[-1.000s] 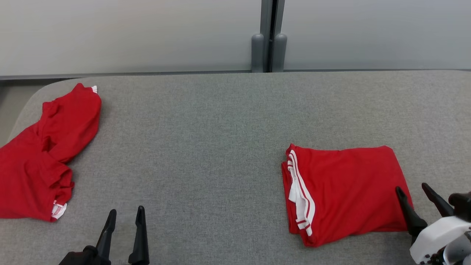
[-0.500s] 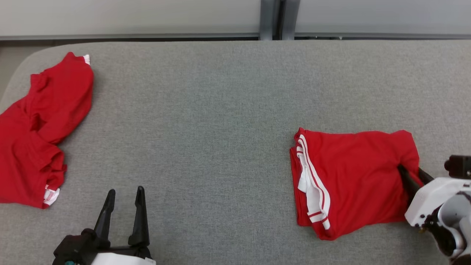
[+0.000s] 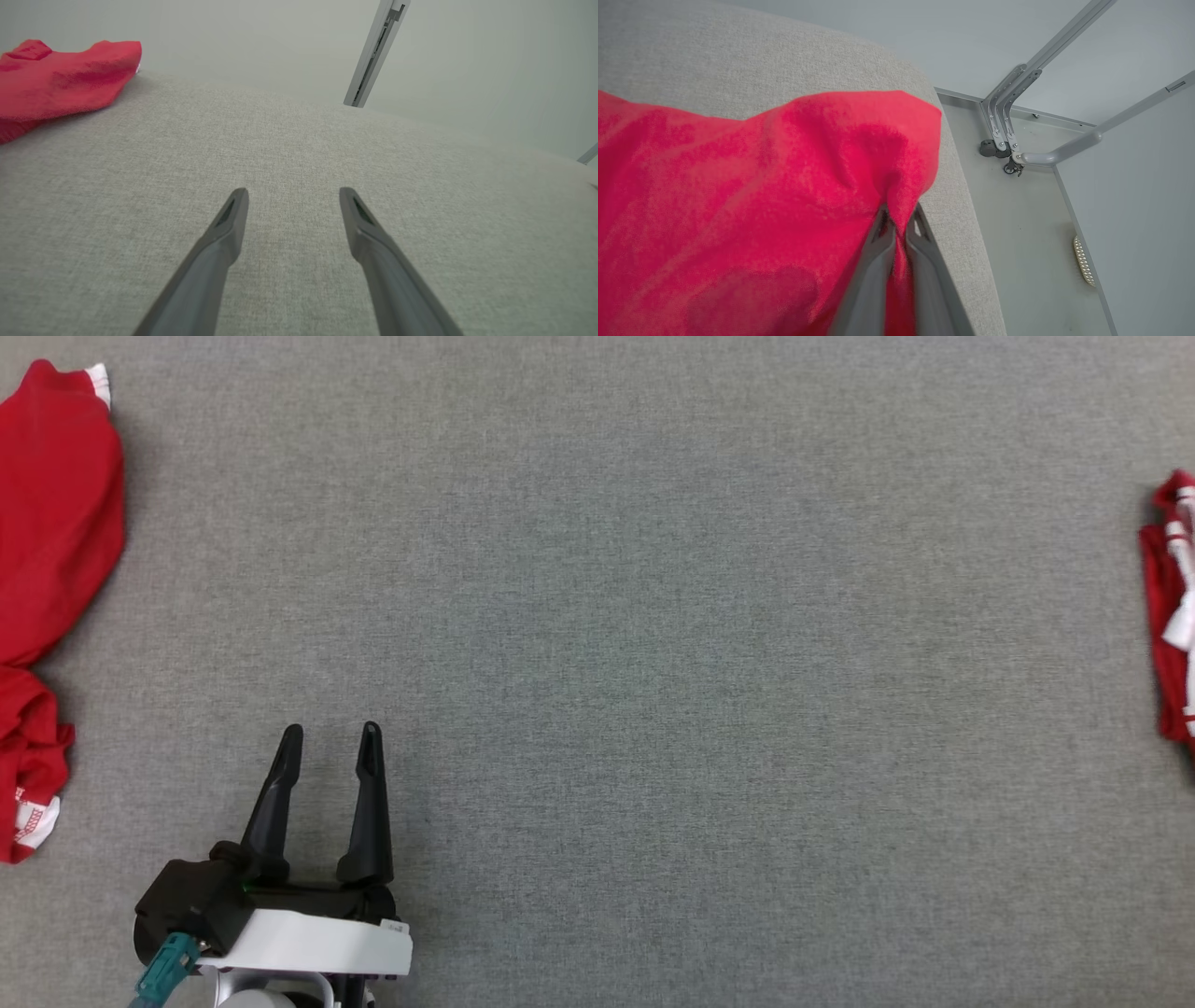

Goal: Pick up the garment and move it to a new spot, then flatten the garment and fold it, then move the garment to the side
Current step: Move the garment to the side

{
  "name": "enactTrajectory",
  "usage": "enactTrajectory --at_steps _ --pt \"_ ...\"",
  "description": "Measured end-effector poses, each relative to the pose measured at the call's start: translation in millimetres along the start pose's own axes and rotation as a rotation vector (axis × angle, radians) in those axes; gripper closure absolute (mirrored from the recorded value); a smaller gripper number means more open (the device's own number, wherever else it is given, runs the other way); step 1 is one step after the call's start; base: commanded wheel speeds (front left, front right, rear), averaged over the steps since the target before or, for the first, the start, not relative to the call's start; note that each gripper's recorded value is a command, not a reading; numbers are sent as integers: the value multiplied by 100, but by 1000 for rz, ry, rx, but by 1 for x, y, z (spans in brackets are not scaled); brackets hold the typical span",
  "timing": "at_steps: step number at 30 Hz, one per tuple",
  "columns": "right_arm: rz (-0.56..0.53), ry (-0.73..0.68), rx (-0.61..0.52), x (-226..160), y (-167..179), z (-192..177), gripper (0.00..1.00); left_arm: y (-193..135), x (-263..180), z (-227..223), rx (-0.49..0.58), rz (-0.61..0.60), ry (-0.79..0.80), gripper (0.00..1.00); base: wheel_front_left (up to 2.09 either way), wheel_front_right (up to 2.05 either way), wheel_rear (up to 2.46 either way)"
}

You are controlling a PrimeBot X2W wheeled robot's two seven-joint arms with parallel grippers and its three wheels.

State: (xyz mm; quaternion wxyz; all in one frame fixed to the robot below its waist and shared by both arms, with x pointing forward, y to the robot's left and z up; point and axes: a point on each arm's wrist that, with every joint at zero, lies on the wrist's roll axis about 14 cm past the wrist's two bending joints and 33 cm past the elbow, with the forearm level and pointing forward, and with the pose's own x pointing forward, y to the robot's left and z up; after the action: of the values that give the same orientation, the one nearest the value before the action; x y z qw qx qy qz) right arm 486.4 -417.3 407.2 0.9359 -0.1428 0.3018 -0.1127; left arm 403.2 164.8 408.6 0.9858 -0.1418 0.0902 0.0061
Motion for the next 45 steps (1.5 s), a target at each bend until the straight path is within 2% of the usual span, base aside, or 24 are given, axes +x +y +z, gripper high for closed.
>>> enactTrajectory --at_steps 1,2,3,6,9,12,14,20,24,28,31,39,45 --pt "-20 9 -20 3 -7 0 88 0 0 -3 -1 1 8 0 0 0 0" --pt "-36 11 -36 5 -12 0 24 0 0 -4 -1 2 13 0 0 0 0" --pt "-45 17 -56 7 -14 0 0 2 0 -5 -1 6 15 0 0 0 0" --pt "-44 -14 -76 10 -9 6 0 4 -3 -3 -14 17 11 0 0 0 0" --pt "-58 -126 -79 4 -12 29 0 1 -7 1 -31 17 -1 0 0 0 0" --pt "-63 -324 9 -12 -7 61 0 2 -18 4 -44 28 -4 0 0 0 0" --pt "-24 -374 43 -25 14 58 0 7 -31 5 -46 50 -2 0 0 0 0" --pt "62 -536 121 -87 65 64 0 20 -61 20 -49 99 -49 0 0 0 0" --pt "96 -667 190 -149 93 69 0 25 -75 34 -34 110 -97 0 0 0 0" --pt "142 -686 232 -184 123 56 0 26 -82 39 -23 103 -117 0 0 0 0" --pt "145 -677 245 -197 126 44 0 24 -85 40 -21 92 -125 0 0 0 0" --pt "215 -614 238 -216 154 11 0 28 -98 37 -28 102 -124 0 0 0 0" --pt "222 -587 297 -218 153 0 0 29 -105 35 -31 102 -122 0 0 0 0"
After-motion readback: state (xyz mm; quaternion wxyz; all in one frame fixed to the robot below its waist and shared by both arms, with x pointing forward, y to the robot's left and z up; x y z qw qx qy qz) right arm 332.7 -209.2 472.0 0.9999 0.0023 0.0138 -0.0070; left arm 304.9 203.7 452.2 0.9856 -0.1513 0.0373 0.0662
